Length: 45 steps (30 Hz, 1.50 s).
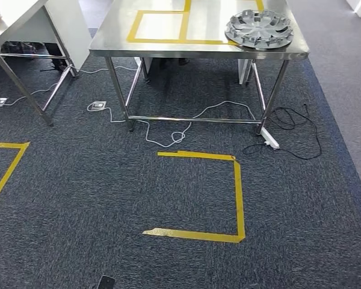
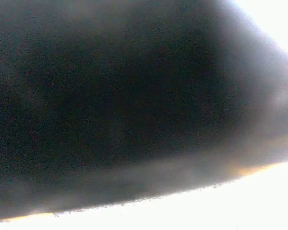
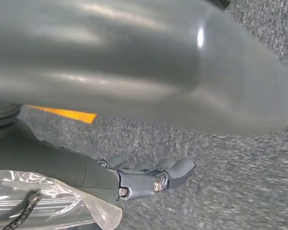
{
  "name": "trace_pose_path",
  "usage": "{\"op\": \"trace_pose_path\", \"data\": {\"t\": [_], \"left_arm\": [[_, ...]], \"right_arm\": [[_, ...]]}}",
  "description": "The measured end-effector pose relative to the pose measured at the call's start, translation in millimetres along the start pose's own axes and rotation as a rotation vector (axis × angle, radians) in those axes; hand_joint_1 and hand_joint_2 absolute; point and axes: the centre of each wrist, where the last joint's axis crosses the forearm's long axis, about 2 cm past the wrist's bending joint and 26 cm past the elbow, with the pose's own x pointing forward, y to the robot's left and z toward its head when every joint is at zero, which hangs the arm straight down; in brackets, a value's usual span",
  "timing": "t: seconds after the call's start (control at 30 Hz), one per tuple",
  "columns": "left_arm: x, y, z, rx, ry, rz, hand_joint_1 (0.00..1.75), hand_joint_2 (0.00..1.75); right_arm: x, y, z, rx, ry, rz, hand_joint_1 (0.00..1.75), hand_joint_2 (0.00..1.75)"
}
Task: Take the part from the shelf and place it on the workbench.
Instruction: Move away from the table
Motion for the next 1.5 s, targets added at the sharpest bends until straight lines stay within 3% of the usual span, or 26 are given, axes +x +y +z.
{"op": "trace_pose_path", "data": {"t": [1.17, 1.3, 1.5], "left_arm": [[1, -4, 2, 0.001, -0.003, 0.003, 0.0, 0.0], [1, -4, 2, 0.015, 0.002, 0.031, 0.0, 0.0], [-15, 8, 5, 0.059, 0.082, 0.129, 0.0, 0.0]], "right_arm": [[2, -2, -1, 0.001, -0.004, 0.023, 0.0, 0.0], [2, -1, -1, 0.015, -0.01, 0.067, 0.0, 0.0], [11, 17, 3, 0.059, -0.053, 0.191, 0.0, 0.0]]}}
